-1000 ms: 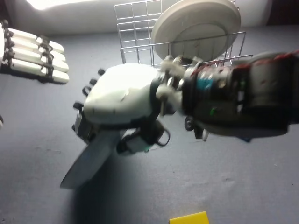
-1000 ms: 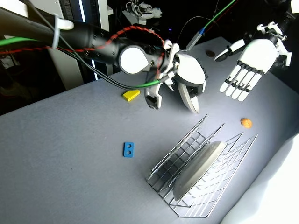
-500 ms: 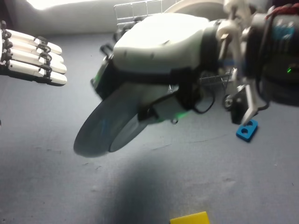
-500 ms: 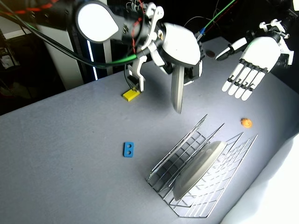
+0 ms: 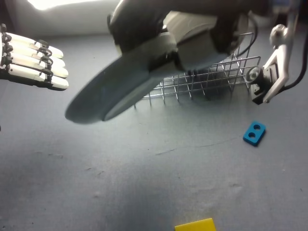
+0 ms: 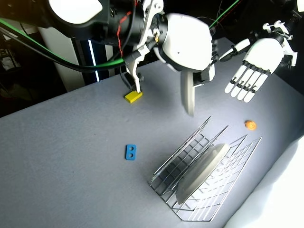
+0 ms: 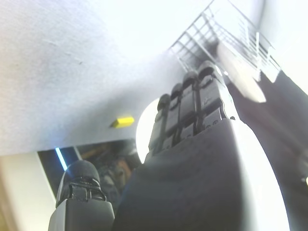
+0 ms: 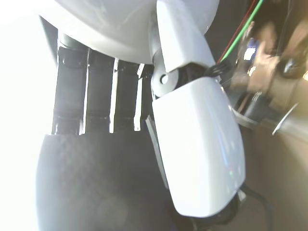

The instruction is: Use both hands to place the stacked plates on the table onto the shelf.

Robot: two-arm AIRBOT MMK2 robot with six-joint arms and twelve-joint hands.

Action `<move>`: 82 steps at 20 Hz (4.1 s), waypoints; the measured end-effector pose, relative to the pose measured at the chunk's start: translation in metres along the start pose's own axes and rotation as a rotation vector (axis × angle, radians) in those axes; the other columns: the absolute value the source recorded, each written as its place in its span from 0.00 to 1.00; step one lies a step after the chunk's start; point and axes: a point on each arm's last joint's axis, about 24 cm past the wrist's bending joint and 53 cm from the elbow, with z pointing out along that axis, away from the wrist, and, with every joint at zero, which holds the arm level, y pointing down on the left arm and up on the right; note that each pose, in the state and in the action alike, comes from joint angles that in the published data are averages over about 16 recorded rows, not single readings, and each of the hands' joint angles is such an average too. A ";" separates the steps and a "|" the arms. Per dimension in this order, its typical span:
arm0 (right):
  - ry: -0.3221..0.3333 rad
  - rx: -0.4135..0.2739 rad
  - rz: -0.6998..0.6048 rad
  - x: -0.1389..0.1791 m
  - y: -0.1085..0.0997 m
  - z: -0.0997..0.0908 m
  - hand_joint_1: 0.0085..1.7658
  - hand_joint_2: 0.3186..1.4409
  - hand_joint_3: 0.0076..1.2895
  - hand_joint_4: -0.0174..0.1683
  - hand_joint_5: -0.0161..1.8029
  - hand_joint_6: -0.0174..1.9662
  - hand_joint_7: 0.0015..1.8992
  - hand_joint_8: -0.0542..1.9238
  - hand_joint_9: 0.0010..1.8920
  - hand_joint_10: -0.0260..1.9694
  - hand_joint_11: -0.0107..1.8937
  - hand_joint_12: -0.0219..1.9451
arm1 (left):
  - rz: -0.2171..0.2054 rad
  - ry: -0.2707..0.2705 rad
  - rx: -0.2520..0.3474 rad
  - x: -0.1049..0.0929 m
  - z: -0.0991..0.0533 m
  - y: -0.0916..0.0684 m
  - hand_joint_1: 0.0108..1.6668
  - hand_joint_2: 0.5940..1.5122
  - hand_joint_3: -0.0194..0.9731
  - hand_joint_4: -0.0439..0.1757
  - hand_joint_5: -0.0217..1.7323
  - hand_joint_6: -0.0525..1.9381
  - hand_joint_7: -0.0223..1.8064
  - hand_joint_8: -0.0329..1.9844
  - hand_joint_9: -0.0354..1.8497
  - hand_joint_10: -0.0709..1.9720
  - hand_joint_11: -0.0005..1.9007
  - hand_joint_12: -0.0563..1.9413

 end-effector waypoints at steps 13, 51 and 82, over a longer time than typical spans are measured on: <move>-0.191 0.116 0.163 -0.087 -0.049 -0.025 0.77 0.66 0.00 0.05 0.46 0.54 0.52 0.53 0.49 0.59 0.42 0.64 | -0.002 0.010 -0.001 0.004 0.000 0.001 0.01 0.52 0.04 0.20 0.02 0.03 0.02 0.01 0.03 0.04 0.01 0.03; -0.206 0.352 0.023 -0.099 -0.133 -0.003 0.64 0.67 0.00 0.08 0.37 0.15 0.42 0.13 0.39 0.18 0.20 0.68 | 0.021 -0.003 0.054 -0.002 0.013 -0.017 0.01 0.52 0.04 0.20 0.02 0.03 0.02 0.01 0.03 0.04 0.01 0.03; -0.246 0.399 -0.226 -0.105 -0.112 -0.143 0.30 0.84 0.00 0.08 0.60 0.57 0.62 0.63 0.58 0.77 0.53 0.91 | 0.085 -0.039 0.244 -0.024 0.045 -0.107 0.16 0.74 0.03 0.23 0.48 0.59 0.56 0.59 0.50 0.63 0.32 0.86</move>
